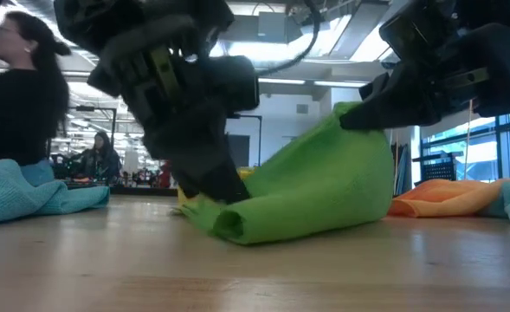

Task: Fold microfiber towels
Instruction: Fold the green towel

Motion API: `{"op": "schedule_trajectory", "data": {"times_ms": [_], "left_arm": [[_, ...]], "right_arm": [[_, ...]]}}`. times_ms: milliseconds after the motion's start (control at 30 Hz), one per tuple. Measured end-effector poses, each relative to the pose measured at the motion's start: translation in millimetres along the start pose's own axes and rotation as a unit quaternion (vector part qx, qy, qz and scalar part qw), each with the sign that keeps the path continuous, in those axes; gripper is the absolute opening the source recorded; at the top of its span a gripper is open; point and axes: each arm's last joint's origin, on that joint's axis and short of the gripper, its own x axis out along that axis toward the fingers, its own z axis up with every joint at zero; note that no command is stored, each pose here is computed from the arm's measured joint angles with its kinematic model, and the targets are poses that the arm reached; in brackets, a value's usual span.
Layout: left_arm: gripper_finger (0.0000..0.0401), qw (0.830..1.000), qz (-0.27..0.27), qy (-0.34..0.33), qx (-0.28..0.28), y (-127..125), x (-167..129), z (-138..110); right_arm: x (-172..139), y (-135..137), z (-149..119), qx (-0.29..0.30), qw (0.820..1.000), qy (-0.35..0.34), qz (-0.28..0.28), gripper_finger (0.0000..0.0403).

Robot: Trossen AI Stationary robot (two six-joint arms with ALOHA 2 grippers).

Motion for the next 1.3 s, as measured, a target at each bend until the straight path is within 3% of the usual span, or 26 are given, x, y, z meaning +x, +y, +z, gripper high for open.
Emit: {"op": "schedule_trajectory", "data": {"times_ms": [300,433,600,833,1300], "left_arm": [[0.0001,1.0,0.014,-0.015,0.017,-17,-38,16],[0.0001,0.998,0.058,-0.017,0.027,-18,-56,20],[0.0,0.991,0.13,-0.003,0.021,-6,-67,20],[0.0,0.979,0.204,0.019,0.012,18,-74,20],[0.0,0.958,0.281,0.053,-0.009,40,-84,18]], "right_arm": [[0,-1,-2,0.001,1.0,0.008,-0.01,0.0001],[0,-3,-1,0.001,0.998,0.007,-0.058,0.0001],[0,-10,-1,0.011,0.992,0.004,-0.122,0.0001],[10,-31,-7,0.026,0.986,0.011,-0.165,0.0001],[36,-72,-29,0.048,0.981,0.027,-0.186,0.0]]}}
